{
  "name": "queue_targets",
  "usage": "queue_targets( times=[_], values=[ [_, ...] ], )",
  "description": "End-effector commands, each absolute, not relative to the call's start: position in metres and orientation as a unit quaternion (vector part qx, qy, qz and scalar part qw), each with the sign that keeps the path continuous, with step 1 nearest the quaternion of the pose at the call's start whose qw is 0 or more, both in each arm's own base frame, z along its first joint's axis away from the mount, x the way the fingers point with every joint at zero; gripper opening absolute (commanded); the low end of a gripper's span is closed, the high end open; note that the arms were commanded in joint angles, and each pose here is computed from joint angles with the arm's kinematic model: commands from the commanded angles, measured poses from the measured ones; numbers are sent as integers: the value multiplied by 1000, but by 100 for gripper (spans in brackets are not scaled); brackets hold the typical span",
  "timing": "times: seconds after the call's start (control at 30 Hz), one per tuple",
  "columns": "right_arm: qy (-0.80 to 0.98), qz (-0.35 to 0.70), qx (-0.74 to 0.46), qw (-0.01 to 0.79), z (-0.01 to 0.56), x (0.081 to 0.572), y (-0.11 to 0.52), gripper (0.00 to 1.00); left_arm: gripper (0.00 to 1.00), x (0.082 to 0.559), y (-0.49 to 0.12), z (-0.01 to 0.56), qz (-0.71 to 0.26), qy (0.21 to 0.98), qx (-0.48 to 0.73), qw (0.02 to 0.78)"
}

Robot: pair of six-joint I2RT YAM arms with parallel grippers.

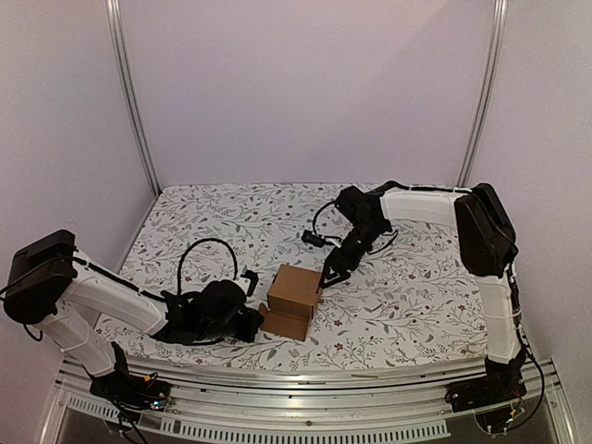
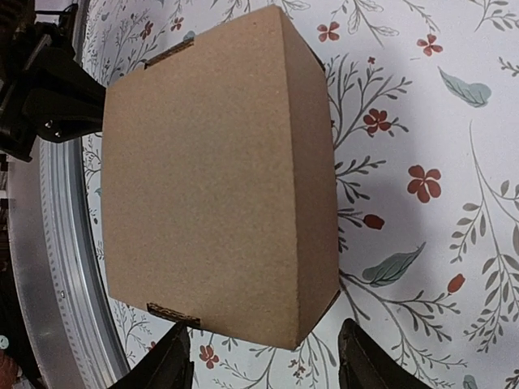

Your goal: Fold the paper box

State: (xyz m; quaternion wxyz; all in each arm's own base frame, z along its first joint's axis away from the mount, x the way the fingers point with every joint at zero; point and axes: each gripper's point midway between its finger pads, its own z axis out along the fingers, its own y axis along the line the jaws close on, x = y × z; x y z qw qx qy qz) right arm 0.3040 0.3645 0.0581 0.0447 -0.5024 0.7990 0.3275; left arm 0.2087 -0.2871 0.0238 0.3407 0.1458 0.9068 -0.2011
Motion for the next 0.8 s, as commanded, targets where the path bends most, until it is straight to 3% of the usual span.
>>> queue_targets(
  times=[0.0,0.3,0.6,0.77],
  values=[
    [791,357,-496,32,77,282,361,59,7,210,-299,29,-196,898,182,349],
    [789,339,-513,3,82,246,344,59,0,217,-299,25,-144,884,256,363],
    [799,204,-556,102,118,295,325,62,0,226,-301,17,-118,864,330,361],
    [819,197,-529,102,105,316,339,62,0,231,-306,18,-117,860,343,360]
  ],
)
